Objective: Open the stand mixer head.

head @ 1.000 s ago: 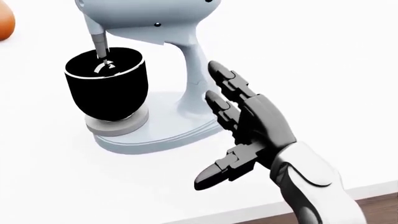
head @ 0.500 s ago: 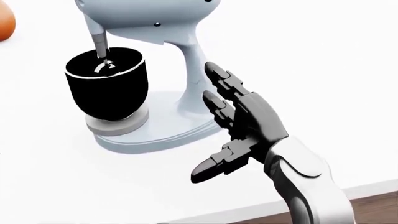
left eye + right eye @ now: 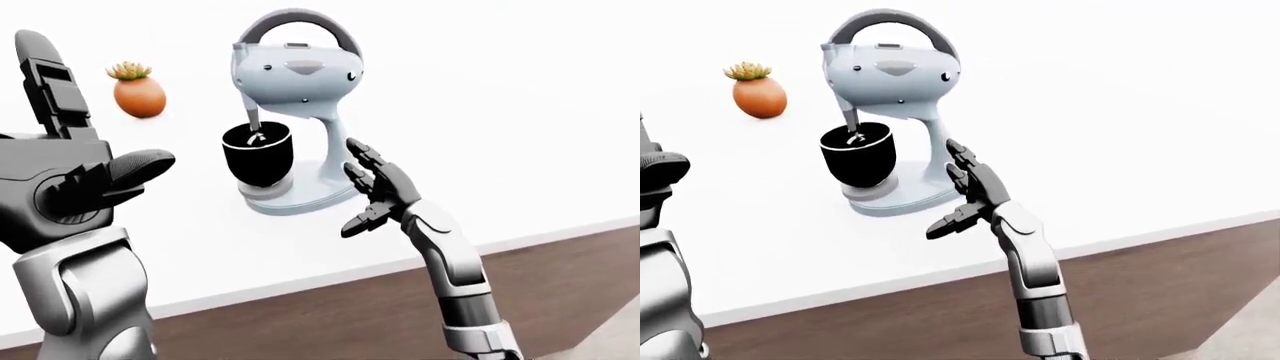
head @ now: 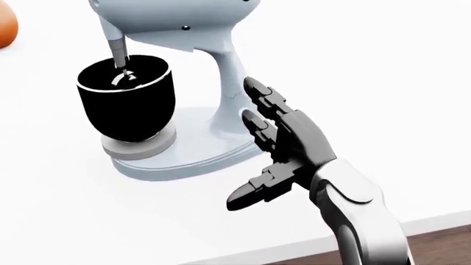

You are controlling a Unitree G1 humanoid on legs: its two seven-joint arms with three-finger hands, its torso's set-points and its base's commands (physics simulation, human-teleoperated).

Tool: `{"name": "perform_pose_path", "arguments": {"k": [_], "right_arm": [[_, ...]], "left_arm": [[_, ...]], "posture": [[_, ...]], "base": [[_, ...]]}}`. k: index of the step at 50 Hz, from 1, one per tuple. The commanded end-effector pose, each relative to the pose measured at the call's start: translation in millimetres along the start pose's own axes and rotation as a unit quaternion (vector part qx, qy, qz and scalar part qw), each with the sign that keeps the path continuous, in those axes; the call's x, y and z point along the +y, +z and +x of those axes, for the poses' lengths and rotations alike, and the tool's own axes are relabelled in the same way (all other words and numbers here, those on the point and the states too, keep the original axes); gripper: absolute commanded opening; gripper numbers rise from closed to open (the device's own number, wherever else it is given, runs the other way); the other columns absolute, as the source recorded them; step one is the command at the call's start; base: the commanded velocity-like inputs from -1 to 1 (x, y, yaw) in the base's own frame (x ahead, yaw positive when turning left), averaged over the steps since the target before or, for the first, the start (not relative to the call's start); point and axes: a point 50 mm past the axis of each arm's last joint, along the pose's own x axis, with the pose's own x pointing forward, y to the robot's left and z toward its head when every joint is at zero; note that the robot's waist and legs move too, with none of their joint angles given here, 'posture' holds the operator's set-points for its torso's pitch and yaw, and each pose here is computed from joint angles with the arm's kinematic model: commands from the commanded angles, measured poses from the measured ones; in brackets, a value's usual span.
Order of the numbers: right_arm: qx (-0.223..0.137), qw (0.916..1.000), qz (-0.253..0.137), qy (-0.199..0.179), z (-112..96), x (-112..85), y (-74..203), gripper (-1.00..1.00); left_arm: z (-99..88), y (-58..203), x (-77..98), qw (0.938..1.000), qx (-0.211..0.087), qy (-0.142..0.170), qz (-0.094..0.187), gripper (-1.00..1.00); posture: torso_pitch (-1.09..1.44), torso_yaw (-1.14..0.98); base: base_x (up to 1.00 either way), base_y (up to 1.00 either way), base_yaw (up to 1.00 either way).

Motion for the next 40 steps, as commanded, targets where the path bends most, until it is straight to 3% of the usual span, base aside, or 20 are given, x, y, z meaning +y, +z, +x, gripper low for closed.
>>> {"name": "perform_pose_path", "arguments": {"k": [1,17,31,36,37,40], "right_arm": [[-0.05,0.9985,-0.021,0.005,2.5,1.5,24.2,1.0],[-0.057,0.9982,-0.019,0.005,0.6,3.0,28.9,1.0],[-0.132,0.9911,0.0,0.015,-42.4,27.3,92.5,1.0],[-0.172,0.9826,0.063,0.028,-59.6,35.4,101.5,1.0],[-0.191,0.9744,0.113,0.035,-66.5,37.2,104.1,1.0],[-0.228,0.9562,0.175,0.056,-83.0,42.4,107.7,1.0]], "left_arm": [[2.1,7.3,-5.5,0.9996,-0.022,-0.016,-0.005,0.99],[2.3,7.9,-5.3,0.9996,-0.022,-0.015,-0.005,0.99],[2.5,6.7,-5.1,0.9996,-0.021,-0.015,-0.005,0.99],[1.9,5.9,-5.8,0.9997,-0.02,-0.017,-0.005,0.99],[2.1,5.5,-5.0,0.9997,-0.02,-0.015,-0.004,0.99],[2.1,3.9,-4.9,0.9997,-0.018,-0.015,-0.003,0.99]], "posture": [[-0.28,0.0],[-0.28,0.0],[-0.28,0.0],[-0.28,0.0],[-0.28,0.0],[-0.28,0.0]], "base": [[0.0,0.0,0.0],[0.0,0.0,0.0],[0.0,0.0,0.0],[0.0,0.0,0.0],[0.0,0.0,0.0],[0.0,0.0,0.0]]}}
